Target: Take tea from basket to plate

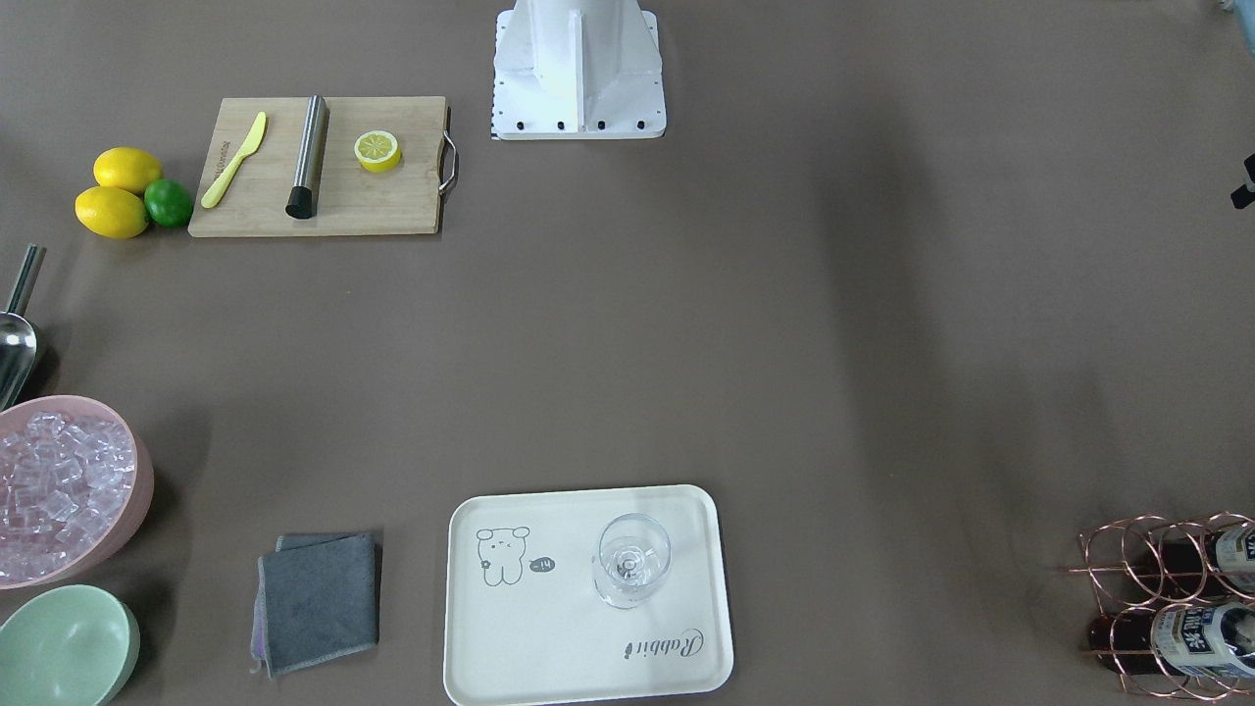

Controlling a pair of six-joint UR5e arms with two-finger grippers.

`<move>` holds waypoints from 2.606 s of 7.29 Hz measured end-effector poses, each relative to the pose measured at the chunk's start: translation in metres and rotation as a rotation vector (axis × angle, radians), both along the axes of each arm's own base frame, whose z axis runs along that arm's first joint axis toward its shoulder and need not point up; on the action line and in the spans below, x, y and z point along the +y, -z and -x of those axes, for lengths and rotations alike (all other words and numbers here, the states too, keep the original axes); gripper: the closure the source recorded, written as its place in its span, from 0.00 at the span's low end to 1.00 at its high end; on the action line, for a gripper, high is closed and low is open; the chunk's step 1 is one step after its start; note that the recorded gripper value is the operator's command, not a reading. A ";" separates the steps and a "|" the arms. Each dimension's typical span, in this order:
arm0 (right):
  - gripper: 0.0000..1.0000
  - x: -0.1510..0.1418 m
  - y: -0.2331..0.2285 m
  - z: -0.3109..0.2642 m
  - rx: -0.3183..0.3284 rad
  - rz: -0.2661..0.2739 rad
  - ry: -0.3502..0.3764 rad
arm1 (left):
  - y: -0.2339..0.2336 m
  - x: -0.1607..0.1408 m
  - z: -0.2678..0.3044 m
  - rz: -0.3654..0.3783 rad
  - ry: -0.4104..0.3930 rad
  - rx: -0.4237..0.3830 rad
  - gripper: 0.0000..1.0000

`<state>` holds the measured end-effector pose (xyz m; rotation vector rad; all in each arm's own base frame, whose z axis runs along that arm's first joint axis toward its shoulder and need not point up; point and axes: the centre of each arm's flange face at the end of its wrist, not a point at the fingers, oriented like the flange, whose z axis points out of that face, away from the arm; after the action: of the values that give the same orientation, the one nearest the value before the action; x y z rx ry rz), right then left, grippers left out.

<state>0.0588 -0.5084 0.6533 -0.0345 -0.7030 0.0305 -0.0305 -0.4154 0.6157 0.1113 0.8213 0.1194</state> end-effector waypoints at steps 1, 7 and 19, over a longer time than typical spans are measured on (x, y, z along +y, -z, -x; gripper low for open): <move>0.00 0.000 0.000 -0.001 0.000 -0.001 -0.001 | -0.003 0.003 0.000 -0.001 -0.009 -0.002 0.02; 0.00 -0.002 0.006 -0.005 0.003 -0.015 -0.008 | -0.037 0.010 0.007 0.055 0.001 -0.031 0.02; 0.00 -0.006 0.023 -0.002 0.006 -0.054 0.002 | -0.038 0.014 0.021 0.057 0.037 -0.031 0.02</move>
<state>0.0610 -0.5145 0.6299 0.0168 -0.6977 0.0092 -0.0520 -0.4012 0.6538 0.0706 0.7909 0.0626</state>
